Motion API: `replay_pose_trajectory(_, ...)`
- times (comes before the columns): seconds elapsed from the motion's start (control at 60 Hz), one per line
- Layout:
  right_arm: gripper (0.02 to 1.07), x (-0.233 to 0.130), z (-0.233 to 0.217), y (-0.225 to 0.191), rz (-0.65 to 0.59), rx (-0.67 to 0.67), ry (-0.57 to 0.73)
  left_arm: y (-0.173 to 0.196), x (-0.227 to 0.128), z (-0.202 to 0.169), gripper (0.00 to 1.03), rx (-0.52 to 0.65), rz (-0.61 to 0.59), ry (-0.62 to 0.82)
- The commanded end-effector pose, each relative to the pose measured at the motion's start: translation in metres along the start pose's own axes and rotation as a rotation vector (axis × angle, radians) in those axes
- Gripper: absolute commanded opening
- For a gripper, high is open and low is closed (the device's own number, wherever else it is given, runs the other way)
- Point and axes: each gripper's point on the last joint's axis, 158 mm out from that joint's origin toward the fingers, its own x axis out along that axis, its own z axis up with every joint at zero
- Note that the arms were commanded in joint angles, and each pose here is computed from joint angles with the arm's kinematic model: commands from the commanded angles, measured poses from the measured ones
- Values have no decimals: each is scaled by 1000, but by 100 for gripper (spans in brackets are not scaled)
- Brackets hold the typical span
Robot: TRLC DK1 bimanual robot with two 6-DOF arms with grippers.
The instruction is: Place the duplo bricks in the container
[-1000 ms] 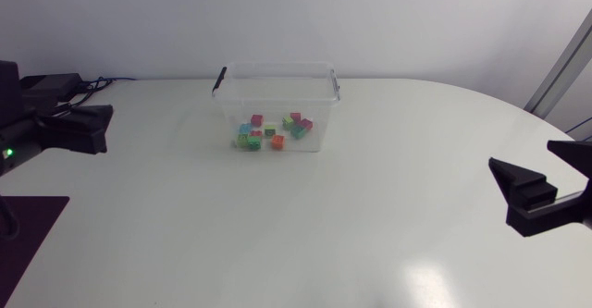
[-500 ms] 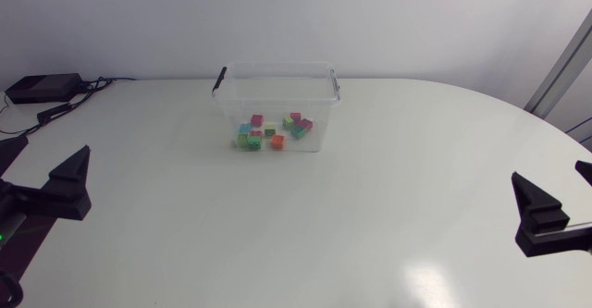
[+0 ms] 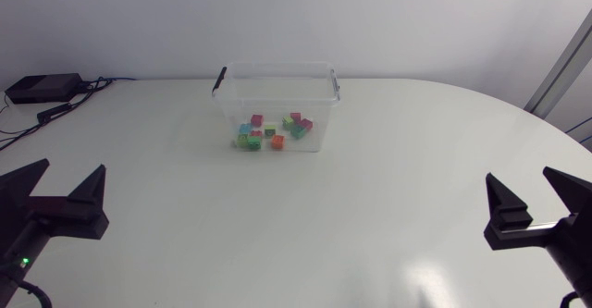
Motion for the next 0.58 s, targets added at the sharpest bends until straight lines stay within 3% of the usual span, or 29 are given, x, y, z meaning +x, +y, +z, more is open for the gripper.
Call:
replay_pose_trajectory(0.0,102,5,-11,1,0,48,-6,-2,1,-9,99,-49,-4,-9)
replay_pose_trajectory(0.4,102,19,-34,9,29,164,-77,-16,4,-36,99,-181,-52,-39)
replay_pose_trajectory(0.567,102,19,-34,9,29,164,-77,-16,4,-36,99,-181,-52,-39)
